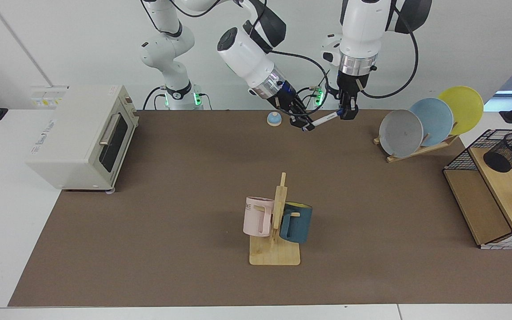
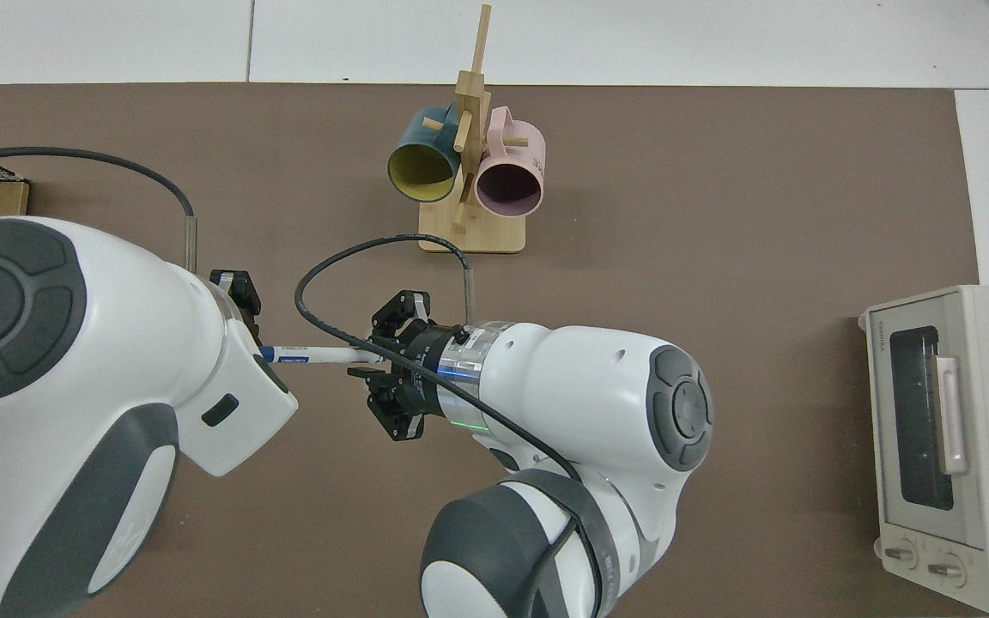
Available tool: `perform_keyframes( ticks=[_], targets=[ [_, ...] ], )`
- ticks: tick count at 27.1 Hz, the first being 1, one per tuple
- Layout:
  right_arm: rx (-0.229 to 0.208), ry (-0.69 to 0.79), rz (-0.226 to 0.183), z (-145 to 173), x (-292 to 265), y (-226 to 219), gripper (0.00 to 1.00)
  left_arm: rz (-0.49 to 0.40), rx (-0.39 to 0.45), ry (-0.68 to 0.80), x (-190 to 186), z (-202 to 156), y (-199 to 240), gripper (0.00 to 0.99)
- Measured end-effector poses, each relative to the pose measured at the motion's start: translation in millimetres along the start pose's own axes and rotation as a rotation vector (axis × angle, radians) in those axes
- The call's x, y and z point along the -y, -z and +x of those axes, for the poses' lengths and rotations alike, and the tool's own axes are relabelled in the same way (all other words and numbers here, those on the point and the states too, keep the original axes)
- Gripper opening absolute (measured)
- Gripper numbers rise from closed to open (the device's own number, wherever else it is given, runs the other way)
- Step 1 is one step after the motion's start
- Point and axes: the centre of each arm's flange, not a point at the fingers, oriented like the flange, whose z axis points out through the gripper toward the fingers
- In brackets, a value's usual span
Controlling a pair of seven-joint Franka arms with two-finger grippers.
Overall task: Put markers into pen holder
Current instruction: 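Grasp the marker's capped end with the left gripper, then open the right gripper and withdraw while the left gripper carries the marker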
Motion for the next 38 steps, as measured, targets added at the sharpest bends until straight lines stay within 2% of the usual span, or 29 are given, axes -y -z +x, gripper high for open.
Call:
perform_keyframes(
  ticks=[2,3,4,5,6,7,11,14,17,23,30,34,38],
  targets=[
    [-0.006,0.004,-0.001,1,0,-2,0.41,0.002,0.001,0.001,0,-1,1,0.101],
    [-0.01,0.007,-0.002,2,0,-2,0.51,0.002,0.002,0.002,0,-1,1,0.101],
    [-0.012,0.009,-0.002,2,0,-3,0.53,0.003,0.003,0.002,0,-1,1,0.101],
    [-0.015,0.01,-0.004,3,-1,-4,0.63,0.003,0.003,0.002,0,-2,1,0.101],
    [-0.018,0.011,-0.005,4,-1,-5,0.66,0.003,0.004,0.003,0,-2,1,0.101],
    [-0.024,0.015,-0.006,5,-1,-5,0.76,0.002,0.004,0.005,0,-3,0,0.101],
    [-0.081,0.056,-0.012,16,-2,-9,0.99,-0.004,0.005,0.019,1,-8,-1,0.101],
    [-0.141,0.101,-0.044,33,2,-9,1.0,-0.01,0.007,0.042,3,-15,-3,0.101],
    [-0.183,0.142,-0.089,55,11,-3,1.0,-0.023,0.01,0.099,5,-30,-6,0.101],
    [-0.248,0.26,-0.164,104,39,22,1.0,-0.036,0.041,0.196,13,-82,-13,0.101],
    [-0.37,0.483,-0.27,159,63,62,1.0,-0.052,0.077,0.297,17,-143,-21,0.101],
    [-0.409,0.64,-0.317,184,75,96,1.0,-0.054,0.115,0.345,17,-175,-24,0.101],
    [-0.425,0.763,-0.353,212,87,140,1.0,-0.059,0.141,0.401,15,-211,-27,0.101]
  ],
)
